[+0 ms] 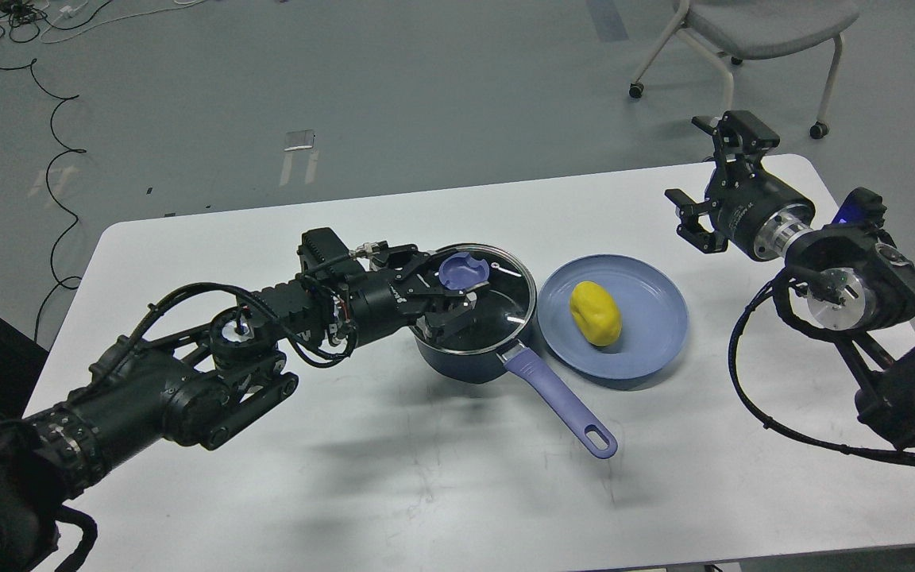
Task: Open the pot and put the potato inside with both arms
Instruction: 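Close the left gripper on the blue knob of the glass lid, then lift the glass lid off the saucepan and set it down beside it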
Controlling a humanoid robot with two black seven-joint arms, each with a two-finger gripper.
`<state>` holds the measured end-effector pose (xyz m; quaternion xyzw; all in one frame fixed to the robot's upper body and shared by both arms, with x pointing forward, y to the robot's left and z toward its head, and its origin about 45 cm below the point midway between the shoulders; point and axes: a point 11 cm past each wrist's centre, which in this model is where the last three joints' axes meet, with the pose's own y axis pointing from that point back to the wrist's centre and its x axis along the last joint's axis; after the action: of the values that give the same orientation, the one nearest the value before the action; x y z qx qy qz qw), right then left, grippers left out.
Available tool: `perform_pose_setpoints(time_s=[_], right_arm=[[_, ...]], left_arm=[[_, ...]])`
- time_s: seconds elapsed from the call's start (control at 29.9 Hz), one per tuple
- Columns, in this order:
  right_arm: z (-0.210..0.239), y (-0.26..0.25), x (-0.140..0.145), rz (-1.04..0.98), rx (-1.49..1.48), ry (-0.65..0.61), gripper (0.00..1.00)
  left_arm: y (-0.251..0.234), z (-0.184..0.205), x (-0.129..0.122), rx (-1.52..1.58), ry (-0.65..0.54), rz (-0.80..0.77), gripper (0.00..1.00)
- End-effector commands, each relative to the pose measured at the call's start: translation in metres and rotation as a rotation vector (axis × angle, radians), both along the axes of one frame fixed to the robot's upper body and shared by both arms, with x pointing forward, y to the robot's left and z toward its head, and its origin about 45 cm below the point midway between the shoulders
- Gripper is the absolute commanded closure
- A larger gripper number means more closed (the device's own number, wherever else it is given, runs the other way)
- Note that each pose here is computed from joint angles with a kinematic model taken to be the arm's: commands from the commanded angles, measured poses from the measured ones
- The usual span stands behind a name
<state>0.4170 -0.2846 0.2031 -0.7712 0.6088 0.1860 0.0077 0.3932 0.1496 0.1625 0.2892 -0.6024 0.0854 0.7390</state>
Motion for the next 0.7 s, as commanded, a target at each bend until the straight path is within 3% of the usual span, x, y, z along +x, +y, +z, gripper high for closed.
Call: perform_pose_setpoints(time_s=[0.0, 0.17, 0.33, 0.67], right_arm=[[0.000, 0.000, 0.000, 0.000, 0.000, 0.000, 0.00], [0.000, -0.001, 0.000, -0.001, -0.002, 0.001, 0.00], [-0.001, 0.000, 0.000, 0.000, -0.002, 0.001, 0.00], [-0.003, -0.001, -0.001, -0.001, -0.004, 0.007, 0.00]], left_arm=[[0.006, 0.003, 0.001, 0.003, -0.005, 0.004, 0.71], [0.001, 0.028, -0.006, -0.062, -0.007, -0.029, 0.71], [0.002, 0.074, 0.011, -0.160, 0.009, 0.013, 0.70], [0.060, 0.081, 0.035, -0.088, -0.027, 0.143, 0.70]])
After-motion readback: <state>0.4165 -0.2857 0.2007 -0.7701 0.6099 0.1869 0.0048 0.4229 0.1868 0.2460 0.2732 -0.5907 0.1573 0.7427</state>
